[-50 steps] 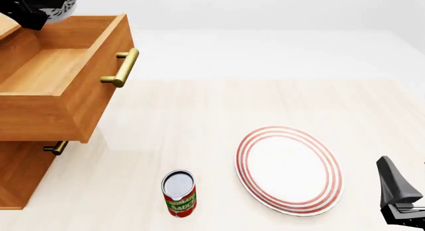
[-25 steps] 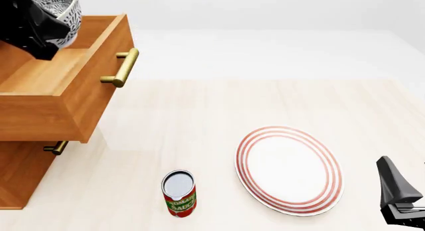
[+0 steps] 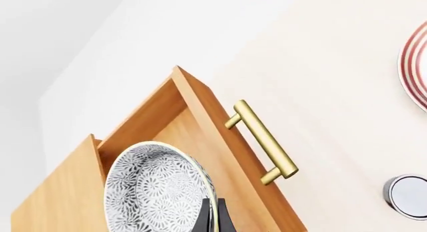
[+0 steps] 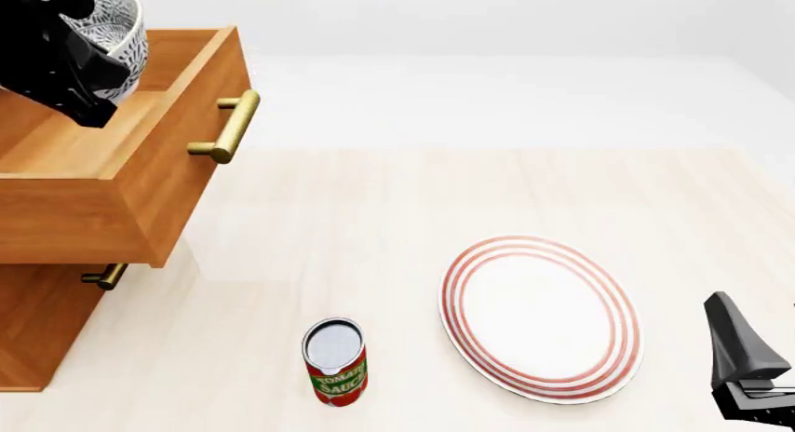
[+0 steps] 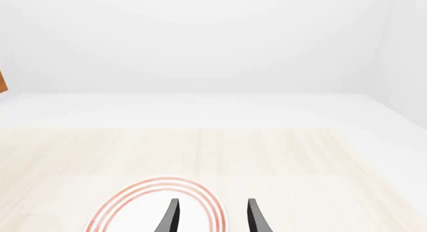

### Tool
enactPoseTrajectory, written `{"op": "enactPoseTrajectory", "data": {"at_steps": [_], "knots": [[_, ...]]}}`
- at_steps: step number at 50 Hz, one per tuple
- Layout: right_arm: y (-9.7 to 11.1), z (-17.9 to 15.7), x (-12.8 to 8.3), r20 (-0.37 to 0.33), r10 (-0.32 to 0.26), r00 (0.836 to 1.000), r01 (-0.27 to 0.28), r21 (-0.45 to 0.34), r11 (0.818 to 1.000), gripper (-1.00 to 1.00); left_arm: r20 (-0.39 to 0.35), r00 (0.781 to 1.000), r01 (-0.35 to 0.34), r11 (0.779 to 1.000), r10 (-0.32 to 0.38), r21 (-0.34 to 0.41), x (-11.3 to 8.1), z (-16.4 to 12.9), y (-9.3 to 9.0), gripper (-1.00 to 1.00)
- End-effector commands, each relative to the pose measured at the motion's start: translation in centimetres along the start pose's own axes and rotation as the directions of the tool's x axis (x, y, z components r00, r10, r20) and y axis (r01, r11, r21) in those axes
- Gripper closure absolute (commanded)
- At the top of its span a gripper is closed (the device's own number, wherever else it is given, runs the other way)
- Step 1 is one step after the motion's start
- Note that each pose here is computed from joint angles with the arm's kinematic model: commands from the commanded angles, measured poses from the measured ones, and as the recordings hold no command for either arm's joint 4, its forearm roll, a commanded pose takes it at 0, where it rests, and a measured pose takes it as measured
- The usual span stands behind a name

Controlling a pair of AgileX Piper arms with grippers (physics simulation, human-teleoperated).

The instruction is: Put the bowl in the top drawer of the cabinet.

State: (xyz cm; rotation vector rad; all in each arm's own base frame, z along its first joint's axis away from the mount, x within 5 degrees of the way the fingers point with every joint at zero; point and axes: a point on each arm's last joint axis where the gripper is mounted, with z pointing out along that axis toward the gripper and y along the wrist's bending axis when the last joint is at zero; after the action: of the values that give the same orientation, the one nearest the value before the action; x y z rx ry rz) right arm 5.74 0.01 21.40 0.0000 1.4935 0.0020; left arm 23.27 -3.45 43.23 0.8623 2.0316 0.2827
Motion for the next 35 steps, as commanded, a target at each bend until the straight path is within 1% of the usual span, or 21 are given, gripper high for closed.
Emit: {"op": "enactPoseTrajectory", "data": {"at_steps": [1,12,14,35], "knots": [[0.0,0.0,0.0,0.0,0.0,1.0,0.0,0.0,1.0,-1.0,-0.013,1.0,-0.002,1.0,0.001,-0.025,0.7,0.1,0.4,1.0],[0.0,0.0,0.0,0.0,0.0,1.0,0.0,0.0,1.0,-1.0,-0.036,0.999,0.006,0.999,-0.008,-0.048,1.5,-0.4,0.9,1.0],[0.0,0.0,0.0,0.0,0.0,1.0,0.0,0.0,1.0,-1.0,-0.037,0.999,0.016,0.999,-0.018,-0.045,1.5,-0.3,0.9,1.0],[0.0,0.0,0.0,0.0,0.0,1.0,0.0,0.0,1.0,-1.0,-0.06,0.997,0.038,0.999,-0.039,-0.016,2.5,1.5,-0.2,1.0]]}}
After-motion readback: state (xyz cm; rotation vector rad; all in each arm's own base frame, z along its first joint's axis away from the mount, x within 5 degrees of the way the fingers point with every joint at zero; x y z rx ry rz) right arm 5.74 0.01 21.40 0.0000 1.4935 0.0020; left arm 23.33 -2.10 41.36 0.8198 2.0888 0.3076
